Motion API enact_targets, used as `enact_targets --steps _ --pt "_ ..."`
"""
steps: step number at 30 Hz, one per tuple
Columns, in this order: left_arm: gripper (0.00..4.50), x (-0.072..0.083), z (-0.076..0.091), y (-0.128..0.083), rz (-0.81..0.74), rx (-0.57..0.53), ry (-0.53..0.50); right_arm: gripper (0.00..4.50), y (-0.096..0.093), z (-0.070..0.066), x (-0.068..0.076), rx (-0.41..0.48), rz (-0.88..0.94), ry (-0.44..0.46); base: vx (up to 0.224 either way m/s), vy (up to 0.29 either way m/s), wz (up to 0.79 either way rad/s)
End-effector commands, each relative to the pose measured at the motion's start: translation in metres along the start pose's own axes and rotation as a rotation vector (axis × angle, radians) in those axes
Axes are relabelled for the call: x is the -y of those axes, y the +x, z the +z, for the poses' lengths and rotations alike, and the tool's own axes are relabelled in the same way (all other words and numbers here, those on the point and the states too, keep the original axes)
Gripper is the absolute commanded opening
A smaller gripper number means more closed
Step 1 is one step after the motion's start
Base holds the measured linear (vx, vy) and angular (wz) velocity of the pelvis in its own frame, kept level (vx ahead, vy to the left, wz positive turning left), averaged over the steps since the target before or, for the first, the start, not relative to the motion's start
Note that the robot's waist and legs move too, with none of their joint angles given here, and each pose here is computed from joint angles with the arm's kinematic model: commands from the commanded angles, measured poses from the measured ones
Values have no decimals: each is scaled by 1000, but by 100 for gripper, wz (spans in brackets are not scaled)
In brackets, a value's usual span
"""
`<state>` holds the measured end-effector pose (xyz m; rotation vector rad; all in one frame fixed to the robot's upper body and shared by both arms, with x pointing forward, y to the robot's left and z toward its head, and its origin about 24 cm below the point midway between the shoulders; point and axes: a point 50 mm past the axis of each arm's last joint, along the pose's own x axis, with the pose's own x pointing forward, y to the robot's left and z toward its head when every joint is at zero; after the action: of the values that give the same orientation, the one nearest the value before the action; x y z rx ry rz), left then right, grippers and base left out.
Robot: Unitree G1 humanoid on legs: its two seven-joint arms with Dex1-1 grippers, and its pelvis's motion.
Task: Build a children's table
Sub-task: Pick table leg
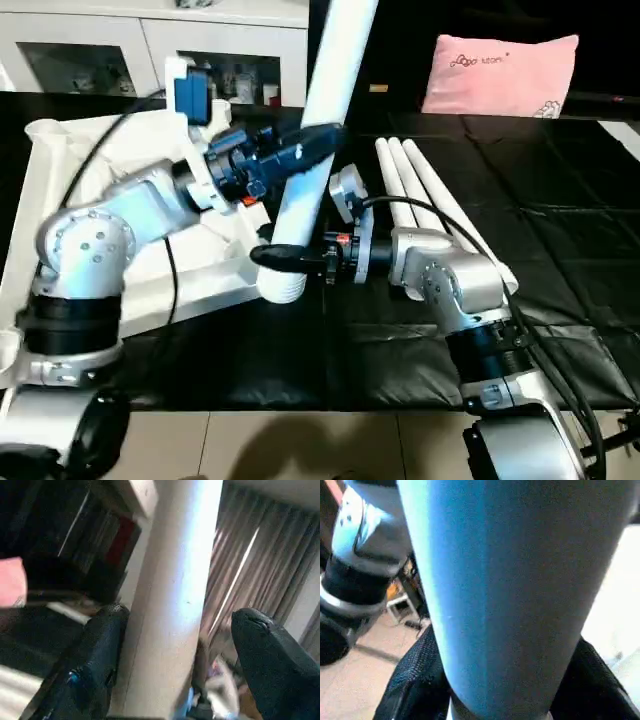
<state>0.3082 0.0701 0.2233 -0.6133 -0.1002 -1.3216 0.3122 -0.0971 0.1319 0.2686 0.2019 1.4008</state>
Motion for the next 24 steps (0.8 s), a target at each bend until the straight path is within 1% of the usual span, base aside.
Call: enact_targets --steps 1,2,3,4,5,6,7,9,11,13,14,15,16,17,18,20,21,23,24 --pt "406 18 25 7 -128 133 9 198 -16 -8 18 11 -172 76 0 0 0" --pt "406 17 29 6 -123 162 -1 198 -16 -8 19 19 -188 79 0 0 0" --pt "420 16 33 3 -116 188 -9 198 -17 -7 22 29 -226 75 0 0 0" --pt "434 14 37 -3 -97 222 -12 198 -17 -5 25 68 -263 68 0 0 0" --pt "446 14 38 -3 -95 224 -12 194 -17 -5 25 71 -265 65 0 0 0" --pt "446 12 40 -8 -77 238 -9 194 -17 -2 27 114 -309 47 0 0 0" --pt "448 12 40 -8 -77 238 -9 193 -17 -1 27 116 -310 47 0 0 0" --pt "450 10 40 -12 -52 235 -1 192 -16 -1 29 129 -345 17 0 0 0" --pt "450 5 38 -19 17 212 32 192 -15 2 35 162 -424 4 0 0 0" --pt "450 -1 34 -25 100 165 73 192 -15 3 38 169 -467 -11 0 0 0" --pt "450 -3 33 -27 118 154 79 192 -15 3 38 167 -477 -17 0 0 0" --pt "450 -15 22 -39 262 49 150 192 -15 3 41 163 -535 -44 0 0 0" --pt "450 -15 22 -39 262 49 150 192 -15 3 41 163 -535 -44 0 0 0" --pt "450 -28 9 -54 409 -82 238 192 -14 2 43 172 -597 -77 0 0 0" --pt "450 -28 9 -54 409 -82 238 192 -14 2 43 172 -597 -77 0 0 0" --pt "450 -43 -11 -80 566 -286 376 192 -15 -3 43 171 -672 -136 0 0 0" --pt "450 -47 -19 -89 603 -367 435 192 -15 -5 42 169 -697 -154 0 0 0" --pt "450 -50 -25 -98 614 -432 488 192 -16 -10 41 169 -721 -163 0 0 0" --pt "450 -50 -25 -98 614 -432 488 192 -16 -10 41 169 -721 -163 0 0 0"
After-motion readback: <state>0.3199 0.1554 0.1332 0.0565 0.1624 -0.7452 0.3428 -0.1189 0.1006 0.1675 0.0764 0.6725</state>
